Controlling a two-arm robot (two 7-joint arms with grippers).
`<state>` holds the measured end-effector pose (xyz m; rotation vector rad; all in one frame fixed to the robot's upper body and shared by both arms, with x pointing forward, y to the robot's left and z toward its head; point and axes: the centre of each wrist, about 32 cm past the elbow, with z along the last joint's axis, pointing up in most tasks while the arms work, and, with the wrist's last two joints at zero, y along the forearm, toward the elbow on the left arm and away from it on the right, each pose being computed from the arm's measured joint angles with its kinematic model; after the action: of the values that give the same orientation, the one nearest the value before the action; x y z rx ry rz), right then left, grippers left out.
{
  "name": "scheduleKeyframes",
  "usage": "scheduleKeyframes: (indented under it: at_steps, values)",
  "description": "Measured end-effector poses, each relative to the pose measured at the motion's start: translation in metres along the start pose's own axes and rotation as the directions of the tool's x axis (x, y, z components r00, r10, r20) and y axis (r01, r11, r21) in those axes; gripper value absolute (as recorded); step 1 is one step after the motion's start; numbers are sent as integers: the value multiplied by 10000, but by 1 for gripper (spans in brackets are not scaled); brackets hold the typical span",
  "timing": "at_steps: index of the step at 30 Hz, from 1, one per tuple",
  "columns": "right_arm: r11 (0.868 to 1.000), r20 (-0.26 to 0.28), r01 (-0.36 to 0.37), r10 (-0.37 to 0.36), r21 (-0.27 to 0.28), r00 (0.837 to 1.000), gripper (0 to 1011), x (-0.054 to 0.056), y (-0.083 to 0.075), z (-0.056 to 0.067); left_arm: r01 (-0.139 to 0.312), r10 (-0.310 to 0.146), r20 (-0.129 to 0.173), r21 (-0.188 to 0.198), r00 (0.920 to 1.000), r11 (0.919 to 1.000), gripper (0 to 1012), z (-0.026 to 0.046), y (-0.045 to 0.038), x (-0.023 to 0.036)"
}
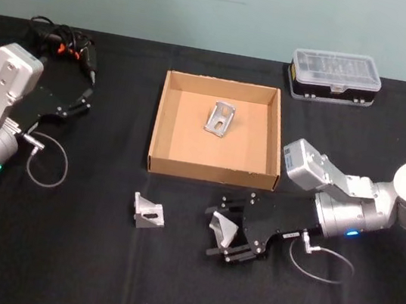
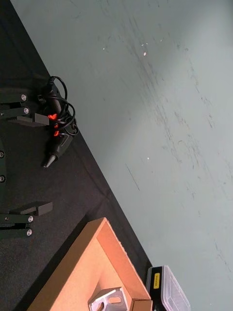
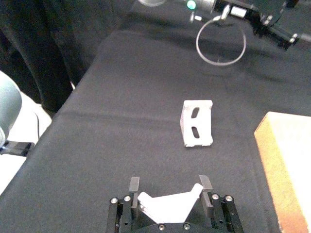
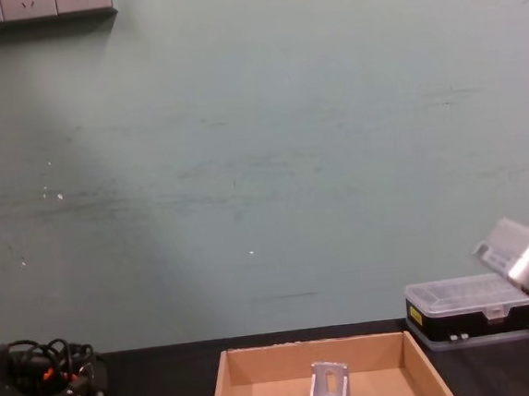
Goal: Use one hand to pick up the angle iron from the table and place it into the box.
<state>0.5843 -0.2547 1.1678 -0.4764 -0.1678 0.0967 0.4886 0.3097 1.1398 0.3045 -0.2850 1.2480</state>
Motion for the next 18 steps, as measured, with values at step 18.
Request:
scheduleKeyframes:
  at_steps: [18]
  values:
    - [9732,328,2134,-2168,854,9757,739,409,-260,410,0,0,1,0,10000,10000,1011,0,0,0]
